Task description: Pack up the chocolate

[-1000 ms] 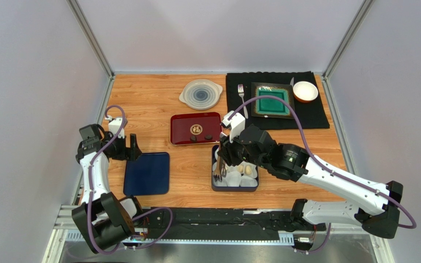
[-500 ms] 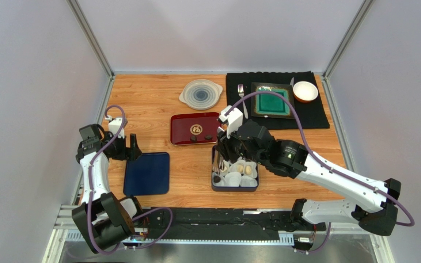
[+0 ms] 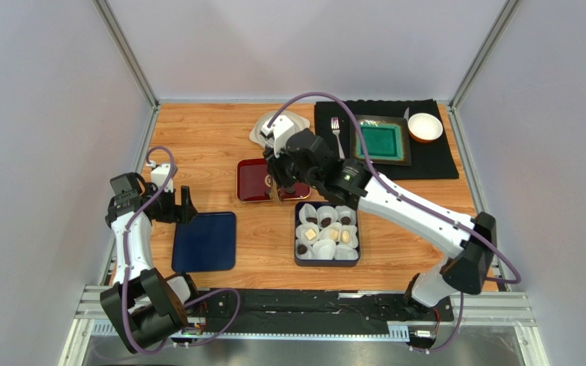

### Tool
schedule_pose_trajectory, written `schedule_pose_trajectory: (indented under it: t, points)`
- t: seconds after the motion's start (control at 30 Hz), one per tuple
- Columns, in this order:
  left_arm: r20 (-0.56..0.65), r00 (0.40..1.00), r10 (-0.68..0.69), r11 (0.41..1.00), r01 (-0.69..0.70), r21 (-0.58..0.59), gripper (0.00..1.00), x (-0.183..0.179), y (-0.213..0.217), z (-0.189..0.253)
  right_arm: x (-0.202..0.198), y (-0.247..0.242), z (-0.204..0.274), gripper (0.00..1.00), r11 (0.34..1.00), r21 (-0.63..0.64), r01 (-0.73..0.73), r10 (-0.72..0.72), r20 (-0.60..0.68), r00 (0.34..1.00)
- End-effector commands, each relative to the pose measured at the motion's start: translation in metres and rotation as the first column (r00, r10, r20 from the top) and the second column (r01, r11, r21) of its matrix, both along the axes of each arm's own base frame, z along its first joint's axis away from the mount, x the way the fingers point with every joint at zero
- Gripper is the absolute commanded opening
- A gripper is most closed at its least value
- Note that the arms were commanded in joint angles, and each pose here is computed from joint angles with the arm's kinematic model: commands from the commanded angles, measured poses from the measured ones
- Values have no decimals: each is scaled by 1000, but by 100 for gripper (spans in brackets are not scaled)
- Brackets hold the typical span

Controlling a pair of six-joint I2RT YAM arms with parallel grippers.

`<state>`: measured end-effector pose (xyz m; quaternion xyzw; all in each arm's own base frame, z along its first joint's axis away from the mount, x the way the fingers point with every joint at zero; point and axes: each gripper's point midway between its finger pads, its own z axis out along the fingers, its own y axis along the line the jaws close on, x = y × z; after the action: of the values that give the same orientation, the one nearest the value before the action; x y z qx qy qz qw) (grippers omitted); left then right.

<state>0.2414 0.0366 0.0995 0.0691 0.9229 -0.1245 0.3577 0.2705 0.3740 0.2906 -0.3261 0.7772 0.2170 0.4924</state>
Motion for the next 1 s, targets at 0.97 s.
schedule_pose_trajectory:
  t: [0.97]
  points:
    - [43,999,-17,1000,17,9,90,6,2,7,116,44,-33,38,987,106,121,-118,-36,992]
